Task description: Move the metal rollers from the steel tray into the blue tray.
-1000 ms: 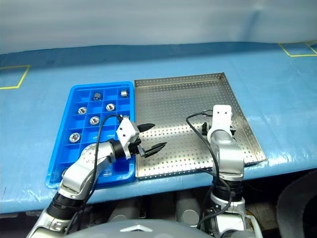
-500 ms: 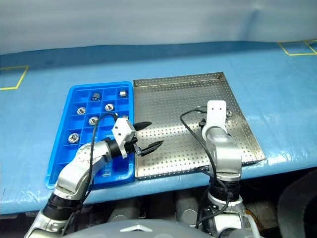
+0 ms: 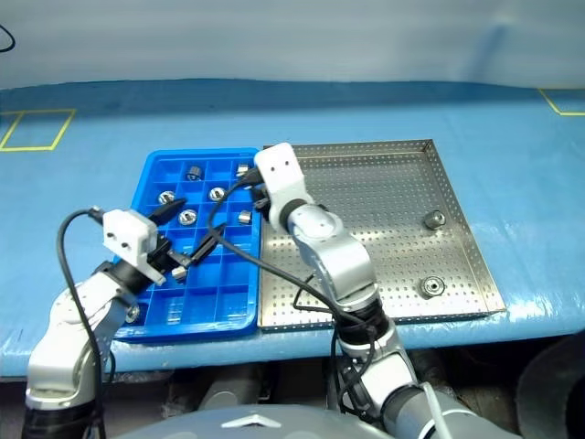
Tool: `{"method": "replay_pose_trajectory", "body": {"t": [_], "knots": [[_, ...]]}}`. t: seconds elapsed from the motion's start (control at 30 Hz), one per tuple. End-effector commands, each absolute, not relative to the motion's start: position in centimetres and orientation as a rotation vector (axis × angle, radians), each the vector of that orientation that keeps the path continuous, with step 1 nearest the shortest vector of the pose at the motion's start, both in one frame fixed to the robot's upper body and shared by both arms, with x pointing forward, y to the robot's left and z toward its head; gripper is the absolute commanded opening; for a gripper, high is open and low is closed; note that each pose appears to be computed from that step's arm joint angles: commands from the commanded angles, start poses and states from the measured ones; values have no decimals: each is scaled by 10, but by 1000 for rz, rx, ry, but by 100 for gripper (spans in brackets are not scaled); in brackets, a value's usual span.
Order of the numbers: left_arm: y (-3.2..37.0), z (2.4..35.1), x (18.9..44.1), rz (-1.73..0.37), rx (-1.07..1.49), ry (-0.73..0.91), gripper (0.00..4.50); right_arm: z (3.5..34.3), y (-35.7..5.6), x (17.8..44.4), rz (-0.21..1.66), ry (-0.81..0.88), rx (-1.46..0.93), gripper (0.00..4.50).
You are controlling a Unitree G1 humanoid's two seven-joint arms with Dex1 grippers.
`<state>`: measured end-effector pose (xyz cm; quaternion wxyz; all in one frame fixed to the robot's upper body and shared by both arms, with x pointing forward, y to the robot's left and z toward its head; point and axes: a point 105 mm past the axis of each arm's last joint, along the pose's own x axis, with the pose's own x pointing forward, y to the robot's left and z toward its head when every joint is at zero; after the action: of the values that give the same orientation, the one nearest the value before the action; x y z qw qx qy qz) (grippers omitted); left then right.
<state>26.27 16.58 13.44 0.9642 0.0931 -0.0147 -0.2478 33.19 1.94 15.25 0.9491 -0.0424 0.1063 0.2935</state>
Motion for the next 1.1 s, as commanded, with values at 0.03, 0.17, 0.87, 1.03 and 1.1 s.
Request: {"method": "replay_pose_trajectory", "body": {"t": [0.03, 0.17, 0.87, 1.03, 1.1], "knots": [[167, 151, 248, -488, 193, -83, 450, 166, 46, 323, 713, 146, -79, 190], [172, 149, 233, -465, 169, -59, 450, 154, 64, 315, 788, 175, -78, 190], [165, 142, 224, -481, 112, -7, 450, 121, 98, 311, 941, 224, -70, 190], [162, 142, 225, -499, 110, -4, 450, 118, 93, 322, 900, 229, -69, 190], [161, 142, 225, -507, 108, -4, 450, 114, 93, 322, 902, 251, -59, 190]]}}
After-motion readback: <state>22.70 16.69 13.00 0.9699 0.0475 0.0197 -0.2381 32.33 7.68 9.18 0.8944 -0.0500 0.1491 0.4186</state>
